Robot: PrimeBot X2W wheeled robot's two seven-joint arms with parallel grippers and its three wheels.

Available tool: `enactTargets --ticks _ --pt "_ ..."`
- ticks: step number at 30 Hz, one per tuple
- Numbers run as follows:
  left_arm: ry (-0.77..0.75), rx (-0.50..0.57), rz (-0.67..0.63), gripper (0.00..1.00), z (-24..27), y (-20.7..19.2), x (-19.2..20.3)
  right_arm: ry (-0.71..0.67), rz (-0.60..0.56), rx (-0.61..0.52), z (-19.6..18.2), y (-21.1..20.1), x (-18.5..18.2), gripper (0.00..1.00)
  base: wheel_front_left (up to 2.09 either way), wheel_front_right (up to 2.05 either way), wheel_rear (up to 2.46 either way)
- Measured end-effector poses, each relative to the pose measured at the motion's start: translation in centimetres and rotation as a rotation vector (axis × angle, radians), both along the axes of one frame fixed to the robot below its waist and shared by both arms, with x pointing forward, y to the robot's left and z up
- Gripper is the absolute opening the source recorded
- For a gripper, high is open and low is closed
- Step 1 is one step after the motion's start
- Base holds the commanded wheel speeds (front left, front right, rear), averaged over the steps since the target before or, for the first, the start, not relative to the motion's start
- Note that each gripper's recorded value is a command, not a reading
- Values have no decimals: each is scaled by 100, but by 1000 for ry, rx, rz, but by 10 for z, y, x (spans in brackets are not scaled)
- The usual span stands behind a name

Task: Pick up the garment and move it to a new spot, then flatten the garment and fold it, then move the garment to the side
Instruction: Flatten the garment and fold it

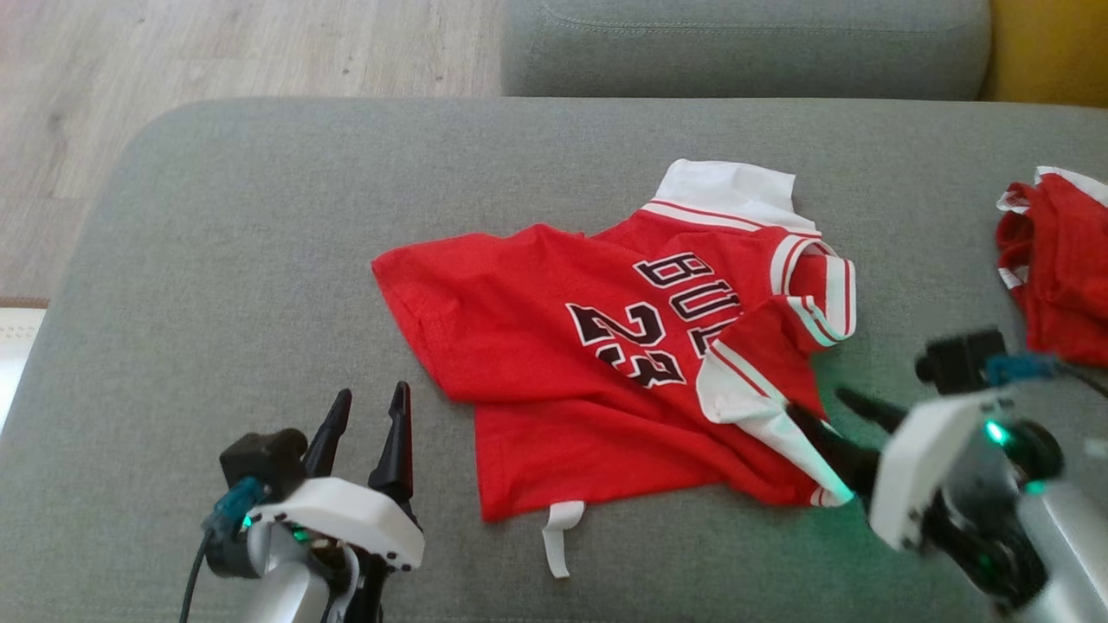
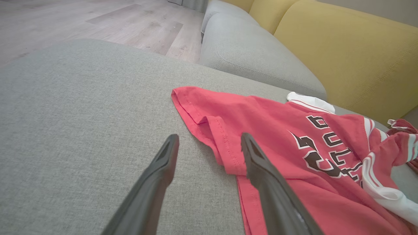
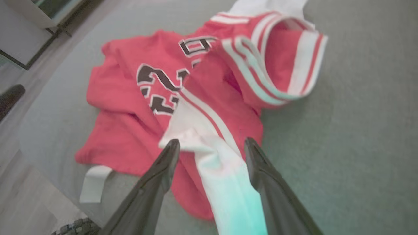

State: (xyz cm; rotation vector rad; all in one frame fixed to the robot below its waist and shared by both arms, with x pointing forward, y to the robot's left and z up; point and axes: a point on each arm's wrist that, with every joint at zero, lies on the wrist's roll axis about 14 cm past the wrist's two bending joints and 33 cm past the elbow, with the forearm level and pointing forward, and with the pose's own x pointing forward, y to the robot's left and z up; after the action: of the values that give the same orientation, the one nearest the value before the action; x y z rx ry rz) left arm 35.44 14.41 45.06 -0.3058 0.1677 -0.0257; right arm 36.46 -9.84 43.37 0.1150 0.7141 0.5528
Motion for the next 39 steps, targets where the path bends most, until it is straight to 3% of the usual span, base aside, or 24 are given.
enactTargets --ticks 4,14,21,25,30,34,39 --pt "2 -1 5 100 -1 1 -1 45 9 -34 -12 -8 -14 100 0 0 0" --pt "22 -1 20 100 -8 5 -5 30 124 -145 -18 12 1 100 0 0 0" --pt "34 1 51 100 -12 14 -8 144 163 -269 -48 1 5 100 0 0 0" --pt "36 -6 67 100 -13 17 -10 190 172 -266 -56 3 3 100 0 0 0" --pt "35 -6 70 100 -13 19 -11 203 208 -255 -59 13 -5 0 0 0 0" --pt "28 -6 58 100 -10 15 -10 128 173 -222 -48 11 4 0 0 0 0" --pt "19 -4 27 100 -8 7 -6 -2 45 -172 -19 -12 27 0 0 0 0"
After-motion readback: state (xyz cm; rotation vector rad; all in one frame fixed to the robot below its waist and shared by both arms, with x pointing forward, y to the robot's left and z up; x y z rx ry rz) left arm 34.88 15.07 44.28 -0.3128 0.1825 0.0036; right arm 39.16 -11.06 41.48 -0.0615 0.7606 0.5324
